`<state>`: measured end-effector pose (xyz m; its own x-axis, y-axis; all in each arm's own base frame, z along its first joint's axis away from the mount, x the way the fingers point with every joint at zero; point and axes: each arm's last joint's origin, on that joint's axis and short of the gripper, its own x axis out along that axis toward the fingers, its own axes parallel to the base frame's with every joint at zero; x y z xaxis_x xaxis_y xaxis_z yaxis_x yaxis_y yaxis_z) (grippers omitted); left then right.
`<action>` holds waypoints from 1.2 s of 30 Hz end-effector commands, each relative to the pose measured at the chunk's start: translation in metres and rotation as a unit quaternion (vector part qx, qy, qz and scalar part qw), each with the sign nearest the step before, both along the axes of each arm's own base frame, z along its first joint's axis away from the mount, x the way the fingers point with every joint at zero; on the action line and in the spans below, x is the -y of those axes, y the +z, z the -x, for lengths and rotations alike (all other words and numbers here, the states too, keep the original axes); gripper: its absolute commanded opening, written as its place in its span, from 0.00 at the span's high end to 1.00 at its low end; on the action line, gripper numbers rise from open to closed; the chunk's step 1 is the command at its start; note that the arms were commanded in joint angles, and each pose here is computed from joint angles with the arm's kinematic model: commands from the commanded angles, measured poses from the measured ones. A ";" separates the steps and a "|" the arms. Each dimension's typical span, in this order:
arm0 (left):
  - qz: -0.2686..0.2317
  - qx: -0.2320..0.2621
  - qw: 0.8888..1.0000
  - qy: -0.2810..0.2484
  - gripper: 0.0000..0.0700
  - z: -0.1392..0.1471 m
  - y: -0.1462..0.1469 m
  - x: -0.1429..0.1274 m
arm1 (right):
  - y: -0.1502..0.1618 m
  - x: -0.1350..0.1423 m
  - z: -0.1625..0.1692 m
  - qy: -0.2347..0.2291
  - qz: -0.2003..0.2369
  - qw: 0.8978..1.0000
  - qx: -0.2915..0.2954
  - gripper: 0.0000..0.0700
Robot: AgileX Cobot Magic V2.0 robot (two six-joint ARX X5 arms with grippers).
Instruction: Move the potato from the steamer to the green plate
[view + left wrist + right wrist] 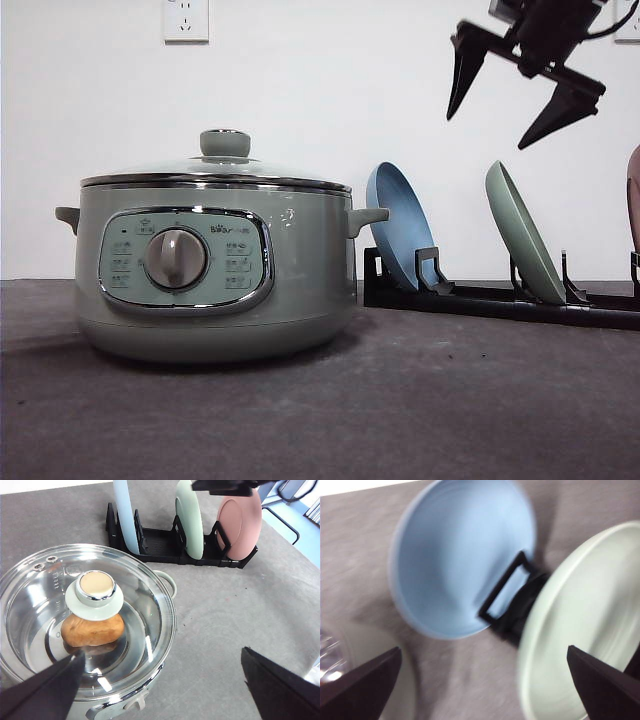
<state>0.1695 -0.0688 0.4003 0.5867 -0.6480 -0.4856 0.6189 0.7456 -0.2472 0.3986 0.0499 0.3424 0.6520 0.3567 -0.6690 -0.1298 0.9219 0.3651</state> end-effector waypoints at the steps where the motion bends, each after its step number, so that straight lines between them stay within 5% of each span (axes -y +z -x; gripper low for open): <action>1: 0.001 0.010 1.000 -0.007 0.09 -0.001 0.006 0.001 | -0.003 0.002 -0.011 -0.004 0.003 1.000 0.007 0.00; 8: -0.004 -0.001 1.000 -0.008 0.09 0.000 0.004 0.001 | -0.022 0.010 -0.028 -0.018 0.000 1.000 0.005 0.04; 19: -0.008 -0.004 1.000 -0.009 0.09 0.001 0.003 0.001 | -0.028 0.015 -0.035 -0.030 -0.007 1.000 0.005 0.57; 36: -0.010 -0.002 1.000 -0.012 0.09 0.001 0.003 0.001 | -0.028 0.015 -0.035 -0.031 -0.007 0.999 0.006 0.97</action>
